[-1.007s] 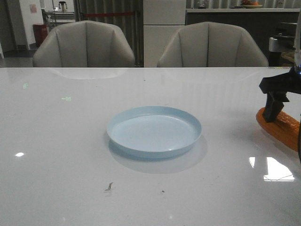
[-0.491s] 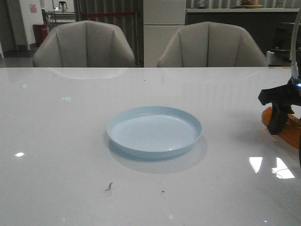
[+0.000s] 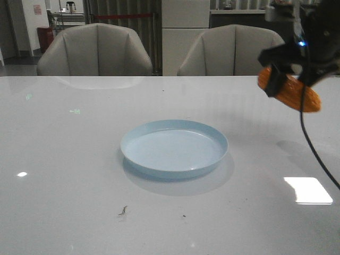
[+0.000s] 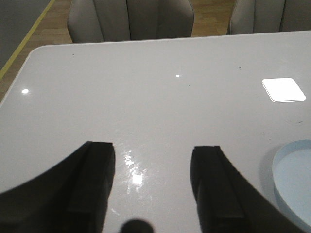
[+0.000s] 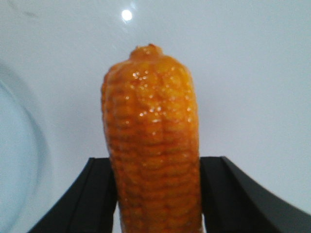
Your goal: Place corn on plate with both arms
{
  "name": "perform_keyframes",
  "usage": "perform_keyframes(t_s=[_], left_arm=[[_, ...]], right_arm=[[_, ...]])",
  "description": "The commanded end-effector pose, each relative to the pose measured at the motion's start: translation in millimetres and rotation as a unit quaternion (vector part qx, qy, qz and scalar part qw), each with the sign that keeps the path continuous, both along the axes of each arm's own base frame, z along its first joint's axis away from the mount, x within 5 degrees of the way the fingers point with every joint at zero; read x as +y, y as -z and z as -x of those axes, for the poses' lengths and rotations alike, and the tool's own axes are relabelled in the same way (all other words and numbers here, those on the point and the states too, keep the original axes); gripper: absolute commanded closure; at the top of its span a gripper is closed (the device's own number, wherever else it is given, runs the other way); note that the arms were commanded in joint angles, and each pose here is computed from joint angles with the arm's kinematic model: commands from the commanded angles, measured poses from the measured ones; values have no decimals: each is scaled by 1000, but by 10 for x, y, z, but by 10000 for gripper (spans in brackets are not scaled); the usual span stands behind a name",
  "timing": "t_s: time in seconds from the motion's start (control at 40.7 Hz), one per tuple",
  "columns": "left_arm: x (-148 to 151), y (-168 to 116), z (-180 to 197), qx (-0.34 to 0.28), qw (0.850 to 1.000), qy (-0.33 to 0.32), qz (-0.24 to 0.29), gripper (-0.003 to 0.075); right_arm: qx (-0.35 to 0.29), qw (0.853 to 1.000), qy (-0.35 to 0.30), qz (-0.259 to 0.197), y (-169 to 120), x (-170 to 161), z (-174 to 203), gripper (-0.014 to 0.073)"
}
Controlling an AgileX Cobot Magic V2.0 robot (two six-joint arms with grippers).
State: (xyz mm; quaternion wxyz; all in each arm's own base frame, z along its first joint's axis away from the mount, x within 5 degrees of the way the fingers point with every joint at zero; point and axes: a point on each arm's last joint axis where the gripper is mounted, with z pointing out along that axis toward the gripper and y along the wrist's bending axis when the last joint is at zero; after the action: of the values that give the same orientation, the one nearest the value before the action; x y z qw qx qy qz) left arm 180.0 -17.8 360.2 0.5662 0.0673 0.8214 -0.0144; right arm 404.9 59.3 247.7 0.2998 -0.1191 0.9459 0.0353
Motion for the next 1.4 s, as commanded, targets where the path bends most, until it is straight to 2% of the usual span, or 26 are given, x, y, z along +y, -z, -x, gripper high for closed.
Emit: perform_keyframes(t_s=[0.0,0.123,0.196,0.368,0.54,0.589,0.688,0.761,0.859,1.056,1.154,1.302,1.375], left_arm=[[8,-185,1,-61,998,-3,7,300],[8,-185,1,-61,998,-3,7,300],[8,-185,1,-61,998,-3,7,300],[8,-185,1,-61,998,-3,7,300],[8,-185,1,-61,998,-3,7,301],[8,-185,1,-61,998,-3,7,301],[8,-185,1,-61,998,-3,7,301],[8,-185,1,-61,998,-3,7,301],[8,-185,1,-61,998,-3,7,301],[8,-185,1,-61,998,-3,7,301],[8,-185,1,-61,998,-3,7,301],[8,-185,1,-61,998,-3,7,301],[8,-185,1,-61,998,-3,7,301]], right_arm=[[-80,995,-52,-2,-582,309,-23,325],[-92,989,-115,-3,-752,758,26,325],[-93,985,-142,-6,-748,997,73,325],[-51,979,-195,1,-452,1445,161,325],[-6,976,-219,13,-68,1680,151,322],[2,975,-221,16,16,1709,139,305],[15,975,-220,18,166,1738,102,215],[21,975,-220,20,238,1748,83,140],[21,975,-220,20,282,1758,65,89],[11,976,-219,17,271,1764,50,85],[19,975,-221,19,161,1752,80,85],[-5,974,-224,39,-253,1656,74,85],[-37,977,-208,21,-577,1578,56,85]])
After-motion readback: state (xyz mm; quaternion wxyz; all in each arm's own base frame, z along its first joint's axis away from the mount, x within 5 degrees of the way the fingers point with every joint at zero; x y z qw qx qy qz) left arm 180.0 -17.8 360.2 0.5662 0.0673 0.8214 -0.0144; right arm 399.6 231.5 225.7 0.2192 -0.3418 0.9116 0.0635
